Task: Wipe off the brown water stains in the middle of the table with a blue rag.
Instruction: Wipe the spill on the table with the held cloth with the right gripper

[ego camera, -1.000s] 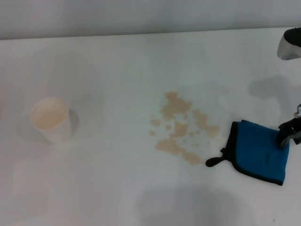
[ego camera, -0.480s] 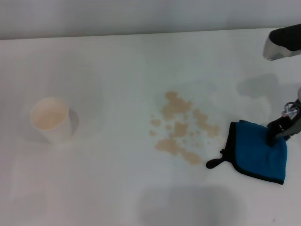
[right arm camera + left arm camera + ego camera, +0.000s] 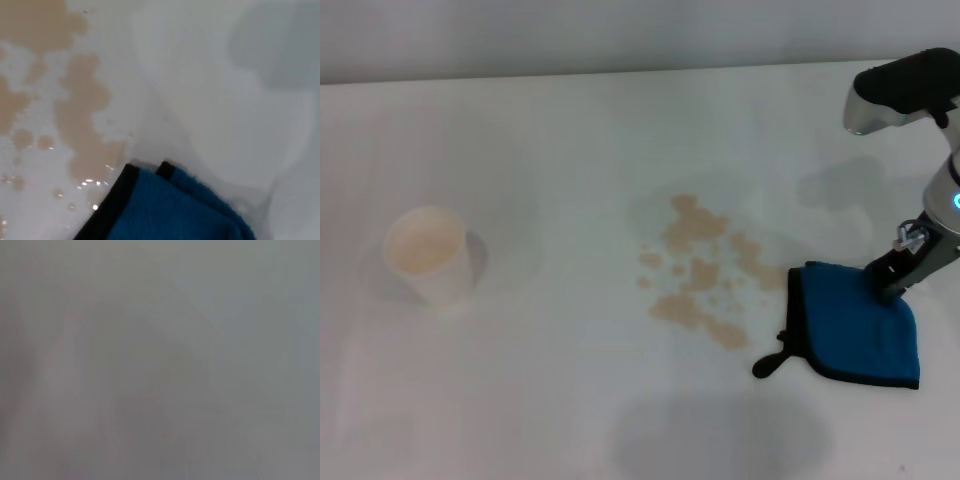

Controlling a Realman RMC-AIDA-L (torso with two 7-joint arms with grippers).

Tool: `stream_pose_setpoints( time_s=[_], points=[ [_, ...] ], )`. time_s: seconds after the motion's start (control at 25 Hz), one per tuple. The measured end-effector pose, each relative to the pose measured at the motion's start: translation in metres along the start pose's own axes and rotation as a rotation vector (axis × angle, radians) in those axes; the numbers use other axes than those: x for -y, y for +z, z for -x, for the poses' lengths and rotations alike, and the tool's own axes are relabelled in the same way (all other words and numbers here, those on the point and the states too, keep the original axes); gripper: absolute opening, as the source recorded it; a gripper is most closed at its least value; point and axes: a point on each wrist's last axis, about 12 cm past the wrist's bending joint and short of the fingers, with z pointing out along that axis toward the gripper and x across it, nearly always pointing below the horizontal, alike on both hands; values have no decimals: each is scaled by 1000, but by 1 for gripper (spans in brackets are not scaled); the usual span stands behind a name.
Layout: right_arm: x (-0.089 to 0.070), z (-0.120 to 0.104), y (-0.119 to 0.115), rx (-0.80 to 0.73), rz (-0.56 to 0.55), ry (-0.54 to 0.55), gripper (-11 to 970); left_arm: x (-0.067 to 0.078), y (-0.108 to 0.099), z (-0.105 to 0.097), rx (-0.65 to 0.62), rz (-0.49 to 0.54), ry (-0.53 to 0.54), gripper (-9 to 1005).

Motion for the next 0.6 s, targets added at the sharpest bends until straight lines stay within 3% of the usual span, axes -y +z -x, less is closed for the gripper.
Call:
stream_pose_setpoints(
  time_s=[0.28,0.6],
  points=[
    [-18,16,-4,52,30,-82,74,0,0,0,1,-1,1,879],
    [-39,40,-9,106,38,-178,72,1,1,0,4,-8,-1,880]
  ],
)
